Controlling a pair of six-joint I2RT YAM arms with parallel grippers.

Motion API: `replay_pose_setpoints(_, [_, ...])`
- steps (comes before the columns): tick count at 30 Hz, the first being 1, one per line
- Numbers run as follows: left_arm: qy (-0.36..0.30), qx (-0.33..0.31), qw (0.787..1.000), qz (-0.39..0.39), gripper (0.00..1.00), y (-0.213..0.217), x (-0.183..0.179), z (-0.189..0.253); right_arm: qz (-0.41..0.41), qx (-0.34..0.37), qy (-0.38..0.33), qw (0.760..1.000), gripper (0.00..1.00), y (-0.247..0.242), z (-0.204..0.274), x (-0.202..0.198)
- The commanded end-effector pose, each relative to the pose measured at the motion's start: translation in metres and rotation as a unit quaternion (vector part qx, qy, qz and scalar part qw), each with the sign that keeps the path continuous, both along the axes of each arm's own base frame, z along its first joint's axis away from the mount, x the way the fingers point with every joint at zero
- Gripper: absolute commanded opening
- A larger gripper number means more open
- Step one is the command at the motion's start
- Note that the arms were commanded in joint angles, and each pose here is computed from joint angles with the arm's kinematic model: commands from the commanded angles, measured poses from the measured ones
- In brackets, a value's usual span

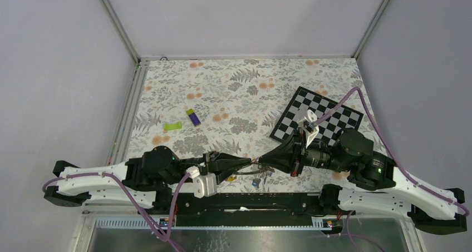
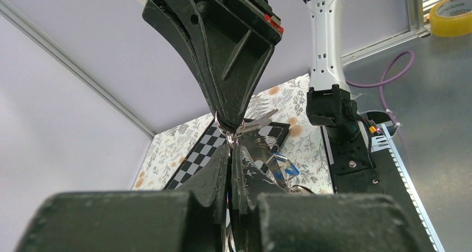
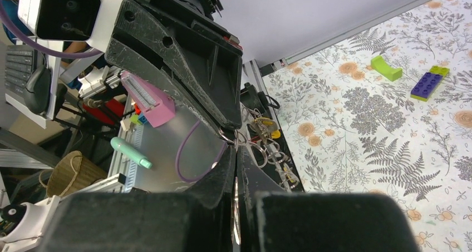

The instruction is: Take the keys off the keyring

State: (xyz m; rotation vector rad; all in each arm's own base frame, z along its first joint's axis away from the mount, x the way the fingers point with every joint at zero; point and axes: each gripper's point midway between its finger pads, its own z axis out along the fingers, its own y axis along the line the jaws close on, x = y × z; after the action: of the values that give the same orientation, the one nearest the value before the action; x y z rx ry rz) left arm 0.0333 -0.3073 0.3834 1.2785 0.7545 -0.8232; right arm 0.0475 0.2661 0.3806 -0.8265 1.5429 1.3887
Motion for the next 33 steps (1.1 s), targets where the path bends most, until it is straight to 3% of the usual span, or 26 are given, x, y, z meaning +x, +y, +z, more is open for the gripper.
replay_pose_setpoints(1, [-0.008, -0.047, 0.999, 0.018, 0.00, 0.011, 0.007, 0.028, -0.003, 0.070, -0.017, 0.997, 0.00, -0.012, 0.034, -0.003])
replay_pose_setpoints(17, [0.005, -0.031, 0.999, 0.024, 0.00, 0.004, 0.009, 0.018, 0.098, 0.072, -0.048, 0.991, 0.00, 0.001, 0.034, -0.033])
replay_pose_setpoints(33, [0.007, -0.029, 0.999, 0.023, 0.00, 0.000, 0.009, 0.016, 0.093, 0.046, -0.055, 0.993, 0.00, 0.011, 0.025, -0.026])
